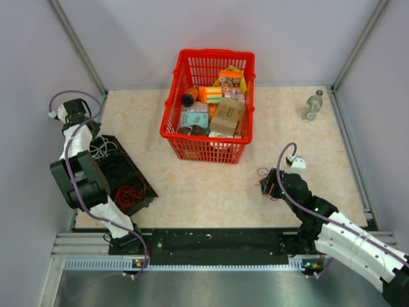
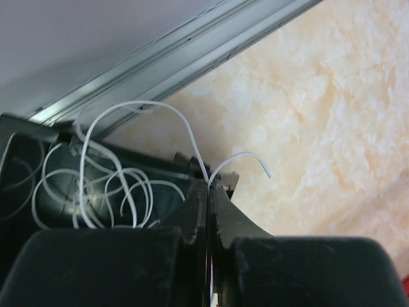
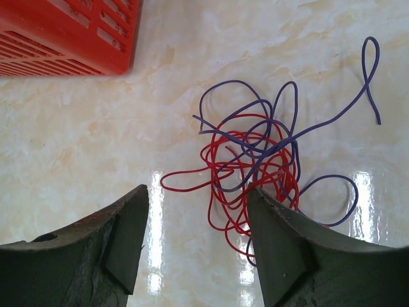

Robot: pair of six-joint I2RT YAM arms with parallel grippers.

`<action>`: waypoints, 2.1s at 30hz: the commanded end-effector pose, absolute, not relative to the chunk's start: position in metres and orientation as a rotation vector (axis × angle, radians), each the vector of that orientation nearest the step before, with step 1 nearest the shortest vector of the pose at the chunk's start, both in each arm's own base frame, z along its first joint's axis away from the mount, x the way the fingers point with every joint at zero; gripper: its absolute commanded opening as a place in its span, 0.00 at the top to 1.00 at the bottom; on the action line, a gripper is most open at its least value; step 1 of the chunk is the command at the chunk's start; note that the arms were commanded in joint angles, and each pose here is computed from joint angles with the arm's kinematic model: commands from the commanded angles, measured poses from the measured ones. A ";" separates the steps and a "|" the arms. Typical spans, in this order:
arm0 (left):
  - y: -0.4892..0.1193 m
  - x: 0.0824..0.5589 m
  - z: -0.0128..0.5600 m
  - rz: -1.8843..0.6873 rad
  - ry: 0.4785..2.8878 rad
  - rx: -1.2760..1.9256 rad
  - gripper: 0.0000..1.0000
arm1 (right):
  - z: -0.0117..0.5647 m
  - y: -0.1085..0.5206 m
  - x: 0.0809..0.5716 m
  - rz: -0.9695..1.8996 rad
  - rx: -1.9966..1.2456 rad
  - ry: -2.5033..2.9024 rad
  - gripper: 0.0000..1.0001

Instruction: Untangle the cables

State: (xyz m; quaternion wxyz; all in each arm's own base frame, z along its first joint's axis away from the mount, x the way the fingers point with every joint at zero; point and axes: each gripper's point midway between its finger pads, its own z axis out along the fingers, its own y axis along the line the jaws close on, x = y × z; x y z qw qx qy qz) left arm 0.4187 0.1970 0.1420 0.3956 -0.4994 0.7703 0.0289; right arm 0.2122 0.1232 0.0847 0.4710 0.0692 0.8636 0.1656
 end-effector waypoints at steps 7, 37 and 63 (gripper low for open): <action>0.214 0.438 0.093 0.064 2.046 -1.378 1.00 | 0.102 0.126 0.216 0.437 0.150 2.060 0.38; 0.179 0.366 0.157 0.008 1.856 -1.413 1.00 | 0.094 0.150 0.220 0.507 0.138 2.136 0.39; 0.168 0.331 0.094 0.042 1.877 -1.620 0.62 | 0.094 0.144 0.216 0.499 0.141 2.130 0.39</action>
